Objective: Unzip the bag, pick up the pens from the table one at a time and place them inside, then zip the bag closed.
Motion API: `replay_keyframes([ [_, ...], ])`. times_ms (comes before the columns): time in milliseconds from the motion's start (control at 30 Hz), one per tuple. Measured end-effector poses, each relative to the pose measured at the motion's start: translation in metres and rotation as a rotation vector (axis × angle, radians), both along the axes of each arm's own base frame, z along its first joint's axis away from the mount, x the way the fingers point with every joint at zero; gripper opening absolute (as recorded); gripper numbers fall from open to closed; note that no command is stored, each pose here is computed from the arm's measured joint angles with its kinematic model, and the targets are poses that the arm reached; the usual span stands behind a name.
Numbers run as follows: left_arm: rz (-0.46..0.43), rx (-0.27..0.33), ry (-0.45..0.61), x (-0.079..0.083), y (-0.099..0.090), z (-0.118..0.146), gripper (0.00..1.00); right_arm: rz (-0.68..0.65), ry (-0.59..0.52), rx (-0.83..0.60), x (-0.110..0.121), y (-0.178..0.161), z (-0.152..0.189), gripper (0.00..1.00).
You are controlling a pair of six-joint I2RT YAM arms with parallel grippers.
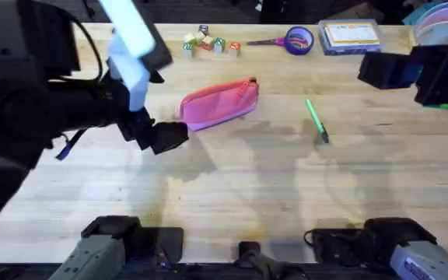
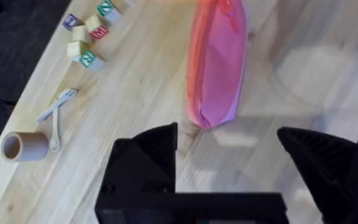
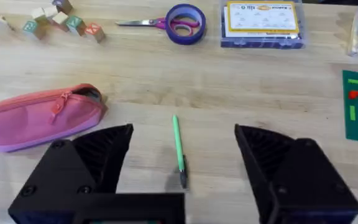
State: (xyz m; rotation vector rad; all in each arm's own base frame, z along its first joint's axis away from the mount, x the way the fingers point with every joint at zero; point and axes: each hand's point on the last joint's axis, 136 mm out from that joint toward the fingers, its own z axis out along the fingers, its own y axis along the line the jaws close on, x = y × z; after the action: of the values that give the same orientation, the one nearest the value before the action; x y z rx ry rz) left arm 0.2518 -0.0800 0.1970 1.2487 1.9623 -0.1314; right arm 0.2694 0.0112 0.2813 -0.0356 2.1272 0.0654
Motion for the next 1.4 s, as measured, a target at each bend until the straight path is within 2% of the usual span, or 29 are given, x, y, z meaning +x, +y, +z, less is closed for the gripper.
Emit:
replay_keyframes([
  [133,-0.073,0.040,0.024,0.004,-0.001,-0.015,0.993,0.000,0.002,0.000,0.000,0.000,0.000,0.997],
  [233,-0.104,0.037,0.037,0.007,0.001,-0.022,0.993,0.000,0.005,0.000,-0.001,0.000,-0.001,0.997],
  [333,-0.102,0.002,0.046,0.012,0.009,-0.026,0.993,0.000,0.006,0.000,-0.001,0.000,-0.001,0.997],
  [500,-0.103,-0.100,0.055,0.019,0.020,-0.029,0.993,0.000,0.007,0.000,-0.001,0.000,-0.001,0.998],
  [633,-0.123,-0.162,0.088,0.023,0.019,-0.038,0.993,0.000,0.007,0.000,-0.001,0.000,-0.001,0.998],
  [800,-0.139,-0.203,0.133,0.024,0.016,-0.048,0.993,-0.001,0.007,0.002,-0.001,0.000,-0.001,0.998],
  [967,-0.143,-0.222,0.158,0.027,0.015,-0.056,0.993,-0.012,0.008,0.019,-0.001,0.000,-0.001,0.998],
  [1200,-0.155,-0.197,0.073,0.043,0.018,-0.051,0.993,-0.014,0.008,0.022,-0.001,0.000,-0.001,0.998],
  [1400,-0.157,-0.214,0.108,0.050,0.019,-0.066,0.993,-0.014,0.008,0.022,-0.001,0.000,-0.001,0.998],
])
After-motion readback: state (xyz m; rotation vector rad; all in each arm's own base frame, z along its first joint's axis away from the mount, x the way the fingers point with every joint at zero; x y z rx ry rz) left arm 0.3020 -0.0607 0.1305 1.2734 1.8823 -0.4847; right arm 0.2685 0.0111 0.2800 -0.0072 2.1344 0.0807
